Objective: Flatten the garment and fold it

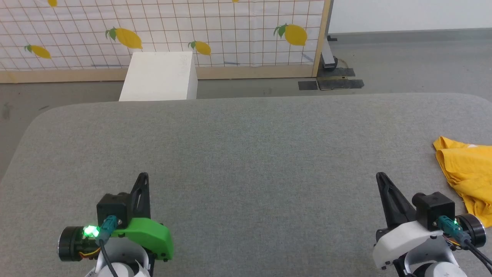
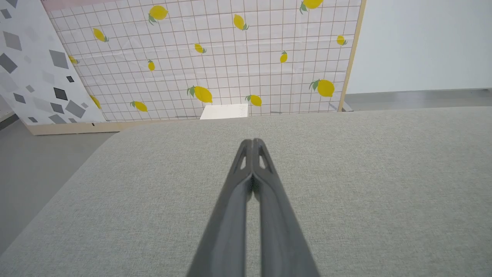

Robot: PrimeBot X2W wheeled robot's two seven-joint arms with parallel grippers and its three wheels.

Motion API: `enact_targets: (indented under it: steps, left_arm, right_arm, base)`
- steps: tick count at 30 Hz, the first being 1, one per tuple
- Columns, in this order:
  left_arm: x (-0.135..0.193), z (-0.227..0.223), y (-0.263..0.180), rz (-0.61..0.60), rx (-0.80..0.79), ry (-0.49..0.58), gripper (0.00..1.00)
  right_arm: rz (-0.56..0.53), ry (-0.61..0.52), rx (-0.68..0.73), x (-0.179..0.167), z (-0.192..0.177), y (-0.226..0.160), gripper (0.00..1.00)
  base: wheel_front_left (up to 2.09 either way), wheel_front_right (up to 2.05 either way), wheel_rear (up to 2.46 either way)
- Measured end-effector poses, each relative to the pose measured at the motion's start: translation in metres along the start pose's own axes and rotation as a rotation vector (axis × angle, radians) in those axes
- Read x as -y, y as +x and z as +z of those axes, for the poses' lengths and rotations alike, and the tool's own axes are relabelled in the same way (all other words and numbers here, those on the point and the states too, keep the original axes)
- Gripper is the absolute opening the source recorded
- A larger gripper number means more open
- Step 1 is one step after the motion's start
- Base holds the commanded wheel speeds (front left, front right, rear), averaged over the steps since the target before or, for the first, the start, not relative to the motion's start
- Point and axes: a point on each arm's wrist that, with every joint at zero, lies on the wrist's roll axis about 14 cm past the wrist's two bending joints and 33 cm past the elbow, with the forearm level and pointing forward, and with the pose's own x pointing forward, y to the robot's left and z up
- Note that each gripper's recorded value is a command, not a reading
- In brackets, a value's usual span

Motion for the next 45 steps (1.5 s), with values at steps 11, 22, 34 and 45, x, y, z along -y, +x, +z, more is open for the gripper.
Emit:
enact_targets:
  steps: [11, 22, 34, 45]
  left_arm:
    - [-0.0010, -0.0005, -0.0012, 0.004, -0.002, 0.003, 0.00]
    - [-0.0010, -0.0005, -0.0012, 0.004, -0.002, 0.003, 0.00]
    - [-0.0010, -0.0005, -0.0013, 0.004, -0.003, 0.003, 0.00]
    - [-0.0011, -0.0005, -0.0013, 0.004, -0.002, 0.003, 0.00]
  right_arm:
    - [0.001, -0.003, 0.004, -0.0003, 0.0014, 0.0006, 0.00]
    - [0.001, -0.003, 0.004, -0.0003, 0.0015, 0.0007, 0.00]
    - [0.001, -0.003, 0.004, -0.0003, 0.0015, 0.0007, 0.00]
    - [0.001, -0.003, 0.004, -0.0003, 0.0016, 0.0007, 0.00]
  base:
    - [0.00, 0.00, 0.00]
    - [0.00, 0.00, 0.00]
    - [0.00, 0.00, 0.00]
    - [0.00, 0.00, 0.00]
